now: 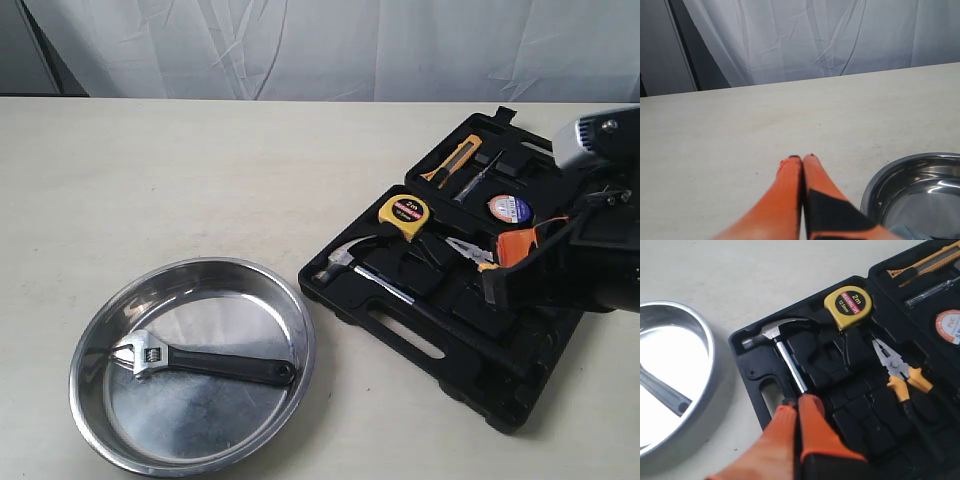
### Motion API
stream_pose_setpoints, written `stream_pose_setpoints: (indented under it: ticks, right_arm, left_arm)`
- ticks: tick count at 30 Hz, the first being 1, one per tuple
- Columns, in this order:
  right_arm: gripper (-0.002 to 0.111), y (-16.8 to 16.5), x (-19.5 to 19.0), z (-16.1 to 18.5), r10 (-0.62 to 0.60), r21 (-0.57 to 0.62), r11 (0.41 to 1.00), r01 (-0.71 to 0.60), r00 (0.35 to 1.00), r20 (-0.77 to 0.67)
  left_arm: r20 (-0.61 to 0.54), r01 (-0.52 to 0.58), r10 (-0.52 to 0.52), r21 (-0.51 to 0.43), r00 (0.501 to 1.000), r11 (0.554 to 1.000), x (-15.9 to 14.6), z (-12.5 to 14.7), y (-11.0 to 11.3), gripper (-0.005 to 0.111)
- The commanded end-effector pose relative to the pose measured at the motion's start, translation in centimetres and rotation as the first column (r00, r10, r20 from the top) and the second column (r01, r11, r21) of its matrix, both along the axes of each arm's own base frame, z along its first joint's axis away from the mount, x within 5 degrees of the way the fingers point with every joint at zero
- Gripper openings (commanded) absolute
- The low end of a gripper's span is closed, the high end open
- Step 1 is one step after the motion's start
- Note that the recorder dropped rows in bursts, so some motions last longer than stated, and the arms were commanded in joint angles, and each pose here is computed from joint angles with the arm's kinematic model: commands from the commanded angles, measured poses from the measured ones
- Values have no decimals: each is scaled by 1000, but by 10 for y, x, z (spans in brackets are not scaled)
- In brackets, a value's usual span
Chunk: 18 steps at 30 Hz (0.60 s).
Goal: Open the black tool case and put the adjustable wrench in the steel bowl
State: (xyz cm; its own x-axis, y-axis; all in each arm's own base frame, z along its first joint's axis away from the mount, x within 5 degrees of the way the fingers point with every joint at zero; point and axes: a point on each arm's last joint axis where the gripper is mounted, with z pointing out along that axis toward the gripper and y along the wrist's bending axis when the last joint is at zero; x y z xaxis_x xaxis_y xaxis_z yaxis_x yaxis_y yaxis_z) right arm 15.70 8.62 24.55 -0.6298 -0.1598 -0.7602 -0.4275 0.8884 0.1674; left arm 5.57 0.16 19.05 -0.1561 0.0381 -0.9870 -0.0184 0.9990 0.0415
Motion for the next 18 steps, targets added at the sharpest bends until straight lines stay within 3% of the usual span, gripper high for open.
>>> stream_pose_setpoints:
  ticks: [1, 5, 12, 18]
  right_arm:
    - [-1, -7, -12, 16, -3, 34, 999, 0, 996, 91]
    - [-1, -30, -29, 44, -72, 47, 997, 61, 953, 294]
    - [-1, -66, -74, 76, -267, 128, 964, 235, 799, 539]
    - [-1, -68, -91, 66, -229, 71, 972, 225, 835, 499]
  left_arm:
    - [12, -1, 1, -2, 1000, 1000, 0, 2, 0, 0]
    - [12, -1, 1, -2, 1000, 1000, 0, 2, 0, 0]
    - [12, -1, 1, -2, 1000, 1000, 0, 2, 0, 0]
    - [12, -1, 1, -2, 1000, 1000, 0, 2, 0, 0]
